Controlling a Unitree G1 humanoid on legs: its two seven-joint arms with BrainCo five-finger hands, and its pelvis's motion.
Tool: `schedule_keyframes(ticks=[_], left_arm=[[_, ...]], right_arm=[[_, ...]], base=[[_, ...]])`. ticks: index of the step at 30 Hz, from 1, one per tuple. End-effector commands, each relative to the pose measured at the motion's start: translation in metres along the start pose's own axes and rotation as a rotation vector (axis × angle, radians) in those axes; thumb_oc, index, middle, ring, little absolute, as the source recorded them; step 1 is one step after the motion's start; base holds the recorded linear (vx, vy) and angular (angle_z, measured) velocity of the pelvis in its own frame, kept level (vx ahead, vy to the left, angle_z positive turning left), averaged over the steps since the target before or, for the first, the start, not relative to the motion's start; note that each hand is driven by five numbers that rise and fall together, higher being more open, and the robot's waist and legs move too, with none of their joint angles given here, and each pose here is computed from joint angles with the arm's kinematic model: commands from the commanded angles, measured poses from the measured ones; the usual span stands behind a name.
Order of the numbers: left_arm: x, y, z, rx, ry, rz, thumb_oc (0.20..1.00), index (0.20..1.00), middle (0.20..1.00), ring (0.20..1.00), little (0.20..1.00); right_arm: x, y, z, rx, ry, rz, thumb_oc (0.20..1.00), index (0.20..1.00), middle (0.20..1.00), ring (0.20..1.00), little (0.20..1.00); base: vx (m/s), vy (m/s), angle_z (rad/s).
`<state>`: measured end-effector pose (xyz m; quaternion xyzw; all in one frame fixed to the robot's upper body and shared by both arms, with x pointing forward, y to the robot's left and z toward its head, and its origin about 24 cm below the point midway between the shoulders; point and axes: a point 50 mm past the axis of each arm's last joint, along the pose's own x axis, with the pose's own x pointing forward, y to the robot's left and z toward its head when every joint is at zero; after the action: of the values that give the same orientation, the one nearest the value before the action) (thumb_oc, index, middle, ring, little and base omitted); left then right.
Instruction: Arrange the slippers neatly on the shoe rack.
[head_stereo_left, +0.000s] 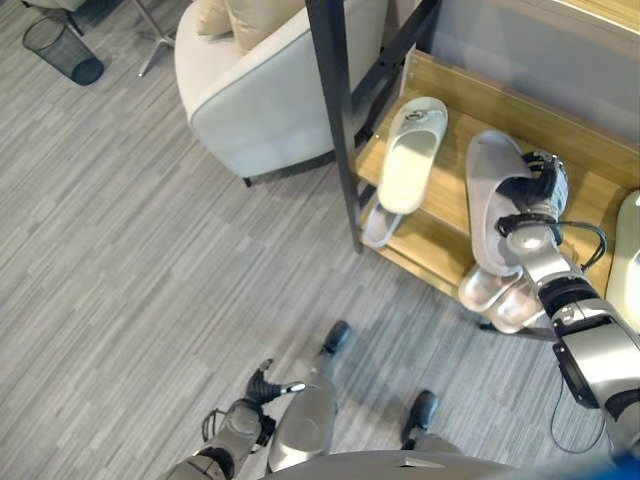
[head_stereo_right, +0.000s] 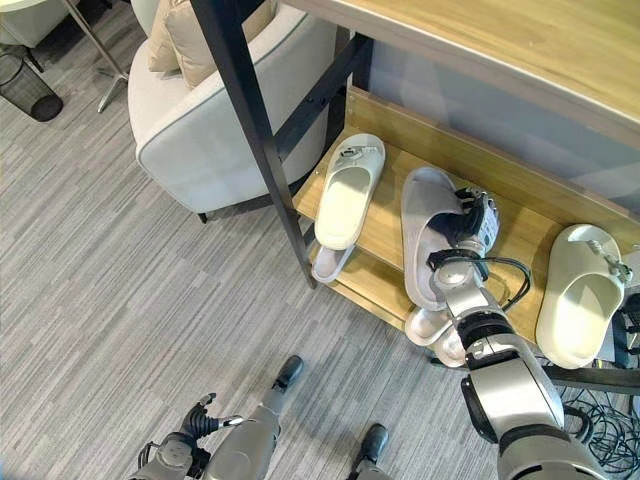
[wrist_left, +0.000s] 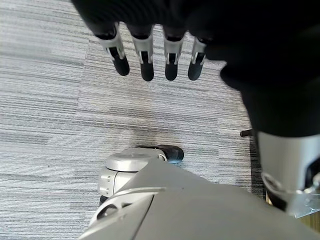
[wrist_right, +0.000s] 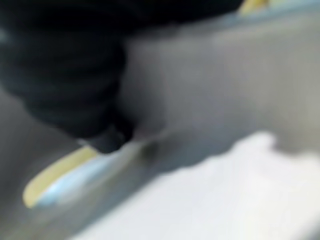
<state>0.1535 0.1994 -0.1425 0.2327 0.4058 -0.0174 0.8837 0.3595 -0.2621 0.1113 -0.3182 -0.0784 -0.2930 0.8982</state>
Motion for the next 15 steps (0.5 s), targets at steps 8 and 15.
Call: schedule_keyframes(ticks=[8,15], left_arm=[[-0.004,-0.036,0.008,-0.023,0.001,-0.083,1.0,1.0,1.0,1.0,1.0],[-0.012,-0.005,-0.03,-0.157,0.11,0.045,1.0,1.0,1.0,1.0,1.0]], right_arm=[[-0.029,-0.016,-0.017,-0.141,-0.139,-0.035,0.2,0.2,0.2,0.2,0.2],[-0.113,-0.003,-0.047,-0.144,-0.155,0.214,0.2,0.2,0.2,0.2,0.2]], base=[[0.0,0.0,-0.01],[0.02,0.006,-0.22]])
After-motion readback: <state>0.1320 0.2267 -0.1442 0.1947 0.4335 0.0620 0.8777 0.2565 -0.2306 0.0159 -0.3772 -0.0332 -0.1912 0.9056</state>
